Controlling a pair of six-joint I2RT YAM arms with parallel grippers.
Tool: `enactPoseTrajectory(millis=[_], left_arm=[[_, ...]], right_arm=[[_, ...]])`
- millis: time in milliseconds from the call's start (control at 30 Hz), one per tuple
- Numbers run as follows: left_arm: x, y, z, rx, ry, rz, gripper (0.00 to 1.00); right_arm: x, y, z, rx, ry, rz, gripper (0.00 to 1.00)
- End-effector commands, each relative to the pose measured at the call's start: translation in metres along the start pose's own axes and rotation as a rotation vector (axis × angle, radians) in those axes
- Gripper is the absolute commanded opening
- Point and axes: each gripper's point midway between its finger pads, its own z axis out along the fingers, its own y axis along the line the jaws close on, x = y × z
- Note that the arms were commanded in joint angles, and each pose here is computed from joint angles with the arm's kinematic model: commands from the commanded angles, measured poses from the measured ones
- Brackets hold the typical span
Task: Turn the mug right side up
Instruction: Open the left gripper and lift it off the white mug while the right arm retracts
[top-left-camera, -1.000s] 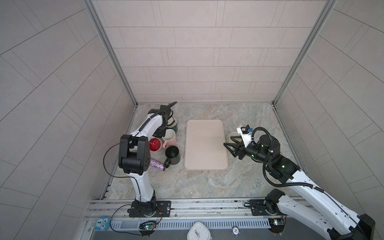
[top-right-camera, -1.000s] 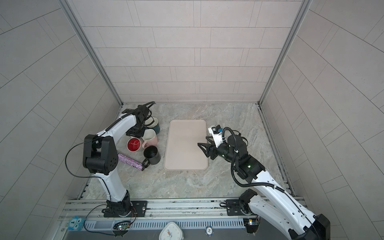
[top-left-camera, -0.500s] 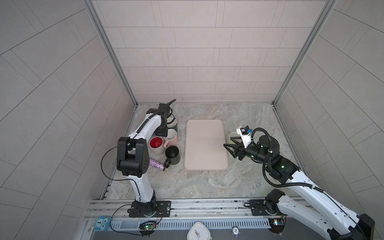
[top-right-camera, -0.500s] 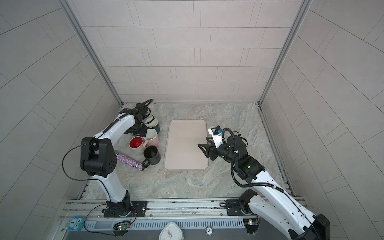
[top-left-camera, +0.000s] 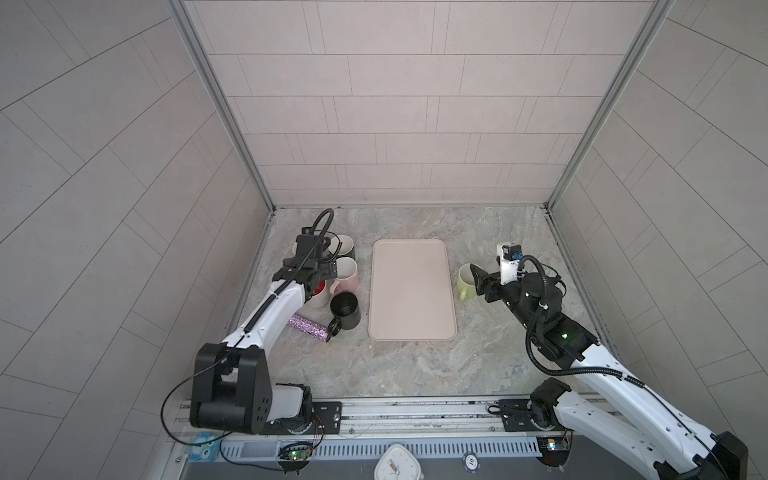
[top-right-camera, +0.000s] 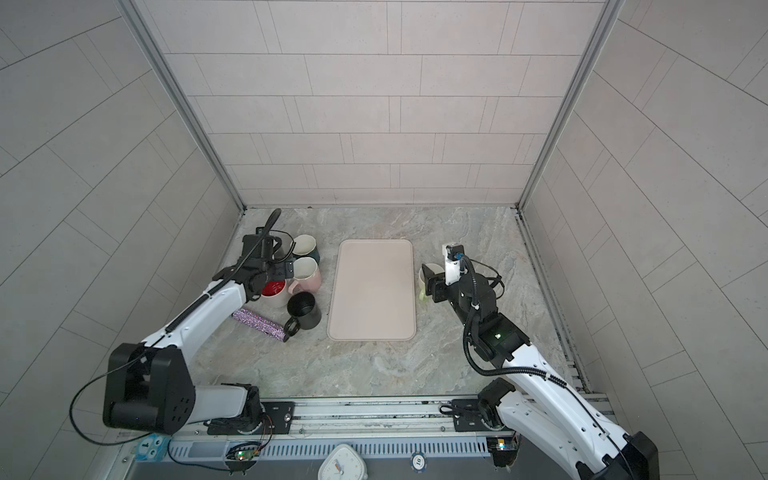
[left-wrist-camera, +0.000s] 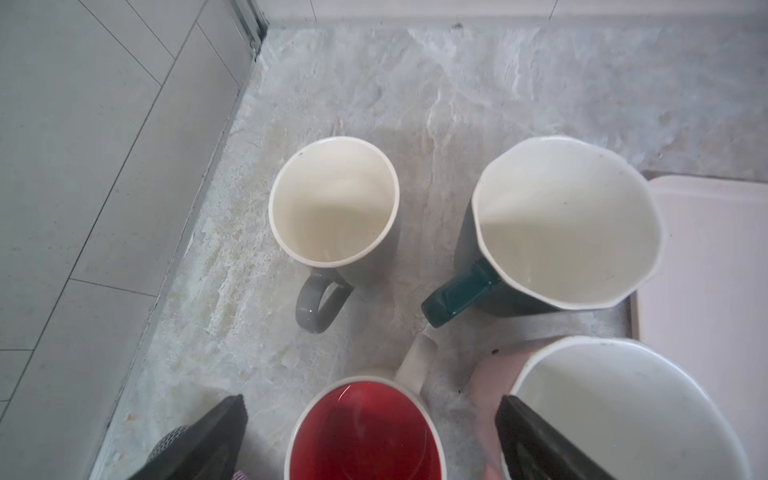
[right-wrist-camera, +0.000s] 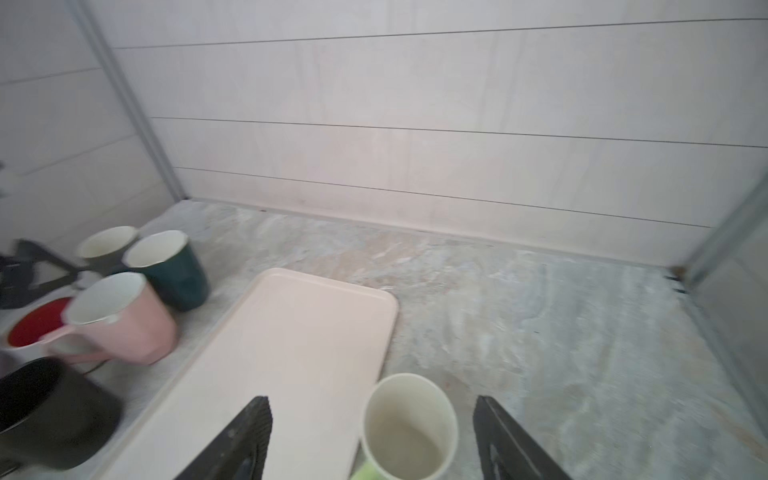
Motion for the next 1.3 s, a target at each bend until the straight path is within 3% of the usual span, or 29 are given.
enactPoseTrajectory(millis=[0, 267, 567, 733, 1100, 1267], left_arm=[[-0.046, 0.005, -0.008, -0.002, -0.267, -0.102, 1.0], [-0.038, 0.011, -0.019, 0.004, -0.427, -0.154, 1.0], [0.009, 0.001, -0.016, 0.068, -0.491, -0.077, 1.0], [0.034, 0.004, 0.002, 0.031, -0.43, -0.053, 1.0], [0.034, 0.004, 0.011, 0.022, -0.407, -0.062, 1.0], [0.029, 0.01, 0.01, 0.005, -0.426, -0.076, 1.0]], right_arm=[[0.007, -0.056, -0.003, 0.299, -0.076, 0.0, 0.78], [0.025, -0.119, -0.022, 0.574, -0.226, 0.031, 0.85], [0.084, -0.158, 0.001, 0.725, -0.066, 0.029, 0.87], [0.109, -0.164, 0.019, 0.769, -0.015, -0.018, 0.87], [0.114, -0.176, 0.03, 0.8, -0.085, -0.034, 0.87], [0.116, -0.177, 0.039, 0.777, -0.029, -0.031, 0.88]])
